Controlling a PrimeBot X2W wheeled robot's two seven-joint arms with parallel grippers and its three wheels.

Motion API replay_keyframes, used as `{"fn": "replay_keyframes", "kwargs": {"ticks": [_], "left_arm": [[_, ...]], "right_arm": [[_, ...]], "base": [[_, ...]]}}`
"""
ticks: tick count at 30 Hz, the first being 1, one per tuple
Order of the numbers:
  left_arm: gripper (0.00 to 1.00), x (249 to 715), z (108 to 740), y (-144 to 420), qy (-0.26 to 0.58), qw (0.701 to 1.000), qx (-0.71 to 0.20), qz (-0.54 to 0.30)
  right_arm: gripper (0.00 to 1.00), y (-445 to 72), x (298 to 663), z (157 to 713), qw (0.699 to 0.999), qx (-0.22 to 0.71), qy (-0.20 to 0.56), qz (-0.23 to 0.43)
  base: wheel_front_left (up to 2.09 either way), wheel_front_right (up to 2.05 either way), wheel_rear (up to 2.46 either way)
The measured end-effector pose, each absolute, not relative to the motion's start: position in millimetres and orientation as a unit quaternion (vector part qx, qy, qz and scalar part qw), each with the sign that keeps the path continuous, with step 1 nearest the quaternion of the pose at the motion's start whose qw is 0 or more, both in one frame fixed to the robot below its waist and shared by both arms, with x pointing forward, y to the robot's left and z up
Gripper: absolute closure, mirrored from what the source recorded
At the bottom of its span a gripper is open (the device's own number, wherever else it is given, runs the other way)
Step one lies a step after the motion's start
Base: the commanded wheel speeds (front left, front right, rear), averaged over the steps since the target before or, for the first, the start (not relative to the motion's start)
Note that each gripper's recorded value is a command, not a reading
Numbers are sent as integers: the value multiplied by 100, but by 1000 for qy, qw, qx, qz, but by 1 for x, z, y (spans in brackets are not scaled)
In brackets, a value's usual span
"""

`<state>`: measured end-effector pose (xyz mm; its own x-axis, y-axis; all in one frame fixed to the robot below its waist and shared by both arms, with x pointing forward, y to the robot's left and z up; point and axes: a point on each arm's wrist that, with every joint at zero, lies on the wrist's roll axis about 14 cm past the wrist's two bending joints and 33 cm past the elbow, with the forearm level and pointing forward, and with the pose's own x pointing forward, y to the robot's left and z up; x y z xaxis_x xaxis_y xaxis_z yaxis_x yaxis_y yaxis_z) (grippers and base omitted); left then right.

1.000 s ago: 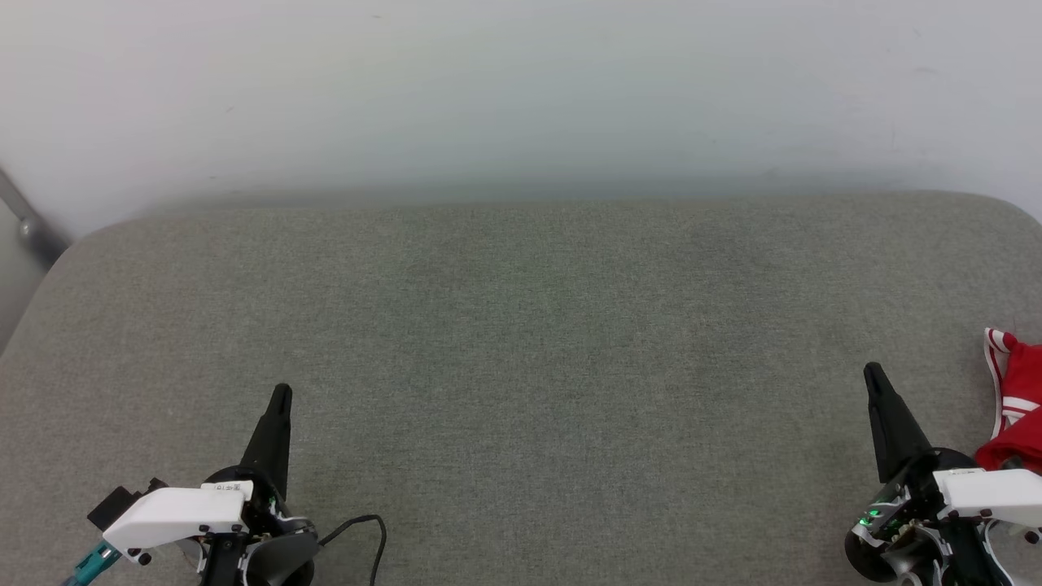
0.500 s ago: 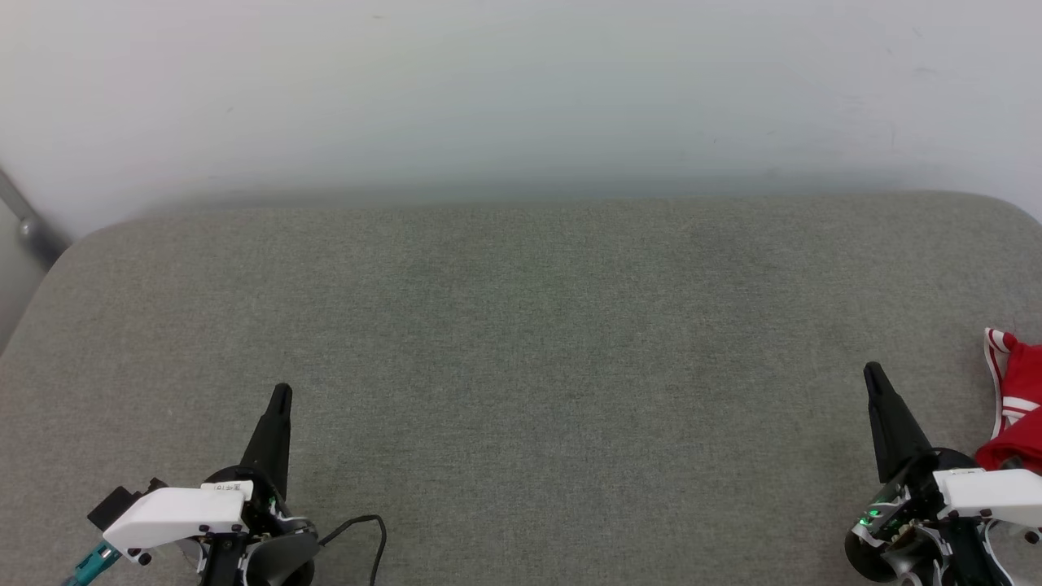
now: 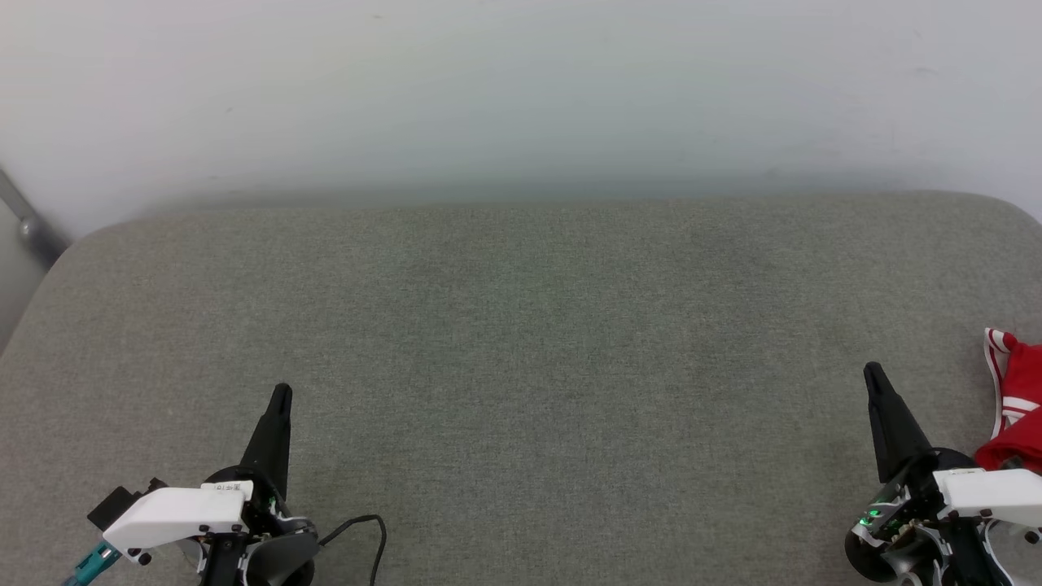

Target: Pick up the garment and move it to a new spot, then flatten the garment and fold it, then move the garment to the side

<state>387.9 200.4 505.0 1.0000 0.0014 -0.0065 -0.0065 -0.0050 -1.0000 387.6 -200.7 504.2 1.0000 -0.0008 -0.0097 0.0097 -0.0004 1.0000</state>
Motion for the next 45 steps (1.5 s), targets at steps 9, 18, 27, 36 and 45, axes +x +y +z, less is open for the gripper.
{"fn": "replay_keyframes", "kwargs": {"ticks": [9, 18, 27, 36, 45], "left_arm": [[100, 388, 505, 200, 2, 705, -709, 3], [100, 388, 505, 200, 2, 705, -709, 3], [100, 388, 505, 200, 2, 705, -709, 3], [100, 388, 505, 200, 2, 705, -709, 3], [100, 388, 505, 200, 2, 705, -709, 3]], "right_arm": [[100, -201, 388, 504, 707, 707, 3, -4], [100, -201, 388, 504, 707, 707, 3, -4], [100, -201, 388, 504, 707, 707, 3, -4], [100, -201, 388, 504, 707, 707, 3, -4], [100, -201, 388, 504, 707, 707, 3, -4]], "base": [[0, 0, 0], [0, 0, 0], [0, 0, 0], [0, 0, 0], [0, 0, 0]]}}
